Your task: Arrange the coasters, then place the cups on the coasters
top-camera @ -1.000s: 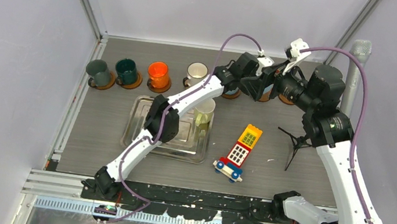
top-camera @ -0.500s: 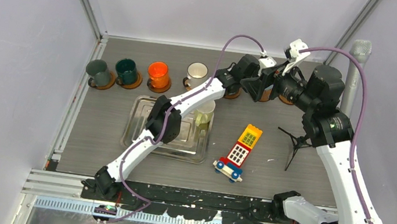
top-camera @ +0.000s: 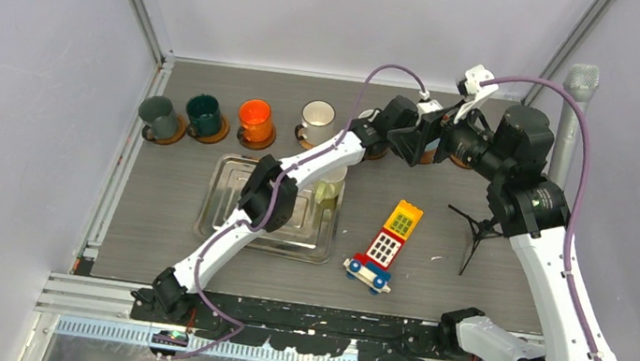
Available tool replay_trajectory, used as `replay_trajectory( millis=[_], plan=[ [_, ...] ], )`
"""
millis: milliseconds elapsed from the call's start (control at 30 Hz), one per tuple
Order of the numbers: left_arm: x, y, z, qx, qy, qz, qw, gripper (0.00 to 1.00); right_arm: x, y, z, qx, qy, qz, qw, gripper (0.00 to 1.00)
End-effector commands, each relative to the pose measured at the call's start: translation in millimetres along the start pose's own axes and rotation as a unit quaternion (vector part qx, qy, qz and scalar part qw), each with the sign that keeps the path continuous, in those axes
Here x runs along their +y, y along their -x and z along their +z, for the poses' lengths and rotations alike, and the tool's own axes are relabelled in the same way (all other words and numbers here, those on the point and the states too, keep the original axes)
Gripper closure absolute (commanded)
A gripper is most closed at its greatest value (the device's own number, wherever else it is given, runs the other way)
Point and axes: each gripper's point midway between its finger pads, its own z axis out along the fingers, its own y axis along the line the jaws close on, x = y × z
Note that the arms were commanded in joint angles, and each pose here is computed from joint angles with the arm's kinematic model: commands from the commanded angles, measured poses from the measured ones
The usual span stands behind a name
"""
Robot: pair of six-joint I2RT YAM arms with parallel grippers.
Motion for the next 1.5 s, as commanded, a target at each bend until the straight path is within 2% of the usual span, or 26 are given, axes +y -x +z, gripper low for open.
replay_trajectory(
  millis=[0,533,1167,1467],
  plan=[
    [5,64,-9,-0.102,0.014,0.013,0.995,1.00,3,12,-5,-0.017,0.001,-0.015,1.000,0.11],
    [8,49,0,-0.089,0.016,0.006,0.996,1.00,0,12,0,-0.012,-0.001,-0.013,1.000,0.11],
    [9,45,-1,-0.083,0.022,-0.005,0.996,0.74,-3,10,3,-0.006,-0.004,-0.024,1.000,0.11],
    [11,45,-1,-0.083,0.027,-0.006,0.996,0.72,-4,6,3,-0.002,-0.006,-0.023,1.000,0.11]
  ],
)
